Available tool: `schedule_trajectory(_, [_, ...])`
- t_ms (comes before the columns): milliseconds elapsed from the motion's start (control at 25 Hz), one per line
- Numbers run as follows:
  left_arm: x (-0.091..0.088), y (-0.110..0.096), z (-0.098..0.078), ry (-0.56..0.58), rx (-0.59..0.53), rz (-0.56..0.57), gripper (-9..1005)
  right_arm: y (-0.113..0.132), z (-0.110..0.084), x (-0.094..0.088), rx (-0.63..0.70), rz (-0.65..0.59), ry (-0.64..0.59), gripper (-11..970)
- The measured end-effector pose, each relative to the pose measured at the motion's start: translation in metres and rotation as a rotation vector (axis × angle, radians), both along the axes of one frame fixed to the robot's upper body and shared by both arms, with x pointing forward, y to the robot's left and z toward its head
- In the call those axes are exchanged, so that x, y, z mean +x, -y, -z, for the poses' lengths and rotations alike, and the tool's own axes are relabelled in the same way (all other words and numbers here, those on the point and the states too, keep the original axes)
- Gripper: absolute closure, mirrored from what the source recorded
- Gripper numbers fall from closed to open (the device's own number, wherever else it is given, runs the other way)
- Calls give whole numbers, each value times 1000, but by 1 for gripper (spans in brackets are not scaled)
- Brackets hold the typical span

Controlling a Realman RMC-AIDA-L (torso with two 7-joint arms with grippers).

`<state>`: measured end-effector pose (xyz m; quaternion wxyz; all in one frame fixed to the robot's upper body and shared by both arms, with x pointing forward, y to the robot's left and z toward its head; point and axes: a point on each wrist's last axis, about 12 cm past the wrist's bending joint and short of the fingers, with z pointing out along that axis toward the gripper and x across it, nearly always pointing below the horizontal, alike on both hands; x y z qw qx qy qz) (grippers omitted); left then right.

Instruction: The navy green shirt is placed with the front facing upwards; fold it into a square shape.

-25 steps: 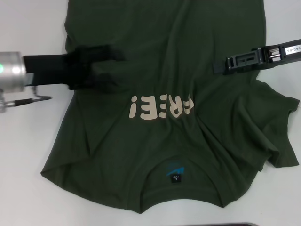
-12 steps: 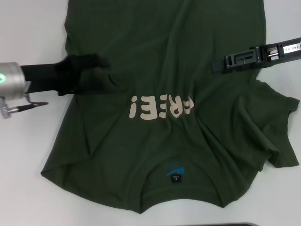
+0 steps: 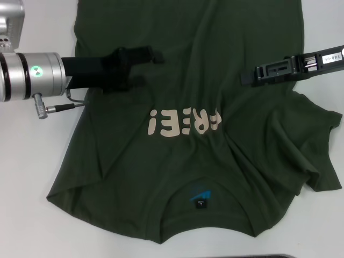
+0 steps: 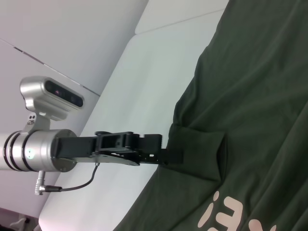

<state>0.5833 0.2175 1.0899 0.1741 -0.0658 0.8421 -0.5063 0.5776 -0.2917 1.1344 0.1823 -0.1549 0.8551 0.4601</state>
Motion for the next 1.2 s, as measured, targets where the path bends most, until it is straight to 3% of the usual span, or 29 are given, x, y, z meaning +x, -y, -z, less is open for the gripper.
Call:
schedule_trajectory(120, [-2, -8, -4, 9, -6, 6, 128, 0, -1, 0, 0, -1, 3, 225])
schedule_trajectory(480, [-30, -73, 3, -13, 93, 11, 128, 0, -2, 1, -3, -1, 7, 225])
schedule_trajectory(760, [-38, -74, 10, 10, 125, 47, 127, 0, -2, 2, -5, -3, 12, 225])
schedule_trajectory(1200, [-34, -69, 18, 34, 230, 58, 126, 2, -1, 0, -4, 4, 10, 226])
